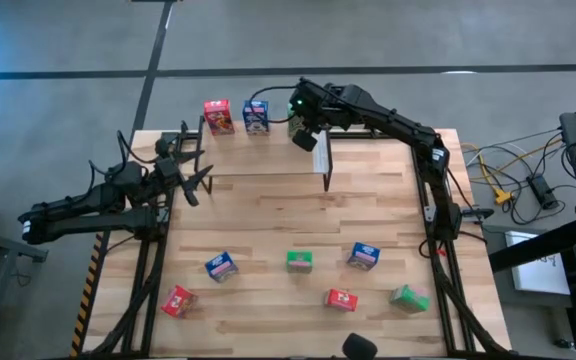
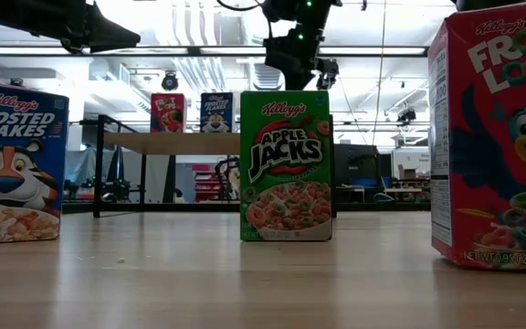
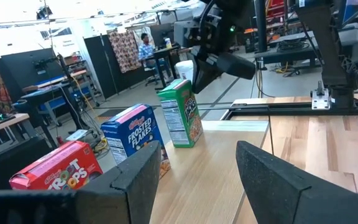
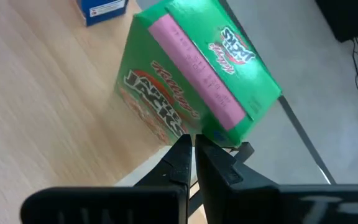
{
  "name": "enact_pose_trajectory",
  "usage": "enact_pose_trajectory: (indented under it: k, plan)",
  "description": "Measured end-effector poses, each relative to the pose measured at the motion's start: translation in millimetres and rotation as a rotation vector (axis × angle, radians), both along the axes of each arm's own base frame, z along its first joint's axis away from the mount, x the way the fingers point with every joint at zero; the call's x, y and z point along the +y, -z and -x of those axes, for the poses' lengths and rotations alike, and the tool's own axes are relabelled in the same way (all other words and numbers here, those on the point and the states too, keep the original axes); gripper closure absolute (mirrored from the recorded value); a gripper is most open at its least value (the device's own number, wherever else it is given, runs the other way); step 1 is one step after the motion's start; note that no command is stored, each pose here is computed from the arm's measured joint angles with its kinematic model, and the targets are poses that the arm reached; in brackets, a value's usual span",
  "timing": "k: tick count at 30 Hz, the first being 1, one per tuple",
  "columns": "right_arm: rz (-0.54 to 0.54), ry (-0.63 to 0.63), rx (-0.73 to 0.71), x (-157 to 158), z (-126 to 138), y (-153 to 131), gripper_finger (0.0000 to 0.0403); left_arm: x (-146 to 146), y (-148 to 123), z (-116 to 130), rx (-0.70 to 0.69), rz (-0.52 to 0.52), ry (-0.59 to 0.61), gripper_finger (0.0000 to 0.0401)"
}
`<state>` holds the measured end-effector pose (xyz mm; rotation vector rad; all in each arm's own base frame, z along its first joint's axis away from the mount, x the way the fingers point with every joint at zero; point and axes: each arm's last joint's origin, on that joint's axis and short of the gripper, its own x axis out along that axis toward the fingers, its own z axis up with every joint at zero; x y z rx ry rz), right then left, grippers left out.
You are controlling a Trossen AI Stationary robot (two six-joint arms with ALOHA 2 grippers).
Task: Stack cereal on shelf
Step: Adjust the green cereal box
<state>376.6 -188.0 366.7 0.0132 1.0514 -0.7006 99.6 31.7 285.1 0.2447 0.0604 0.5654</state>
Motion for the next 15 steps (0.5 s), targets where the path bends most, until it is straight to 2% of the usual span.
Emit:
enact_pose_trajectory:
  k: [3,7,11,15]
  plan:
    - [-0.024,-0.008,-0.015,1.4,-0.8,0.2,0.039,0.0,0.0,0.0,0.0,0.0,0.0,0.0207]
    - [-0.115,-0.079,-0.089,5.2,-6.0,0.3,0.039,0.0,0.0,0.0,0.0,0.0,0.0,0.0207]
    - [-0.095,-0.137,-0.163,7.7,-17.1,0.6,0.039,0.0,0.0,0.0,0.0,0.0,0.0,0.0207]
    - [-0.078,-0.137,-0.182,4.2,-20.9,5.8,0.039,0.0,0.0,0.0,0.0,0.0,0.0,0.0207]
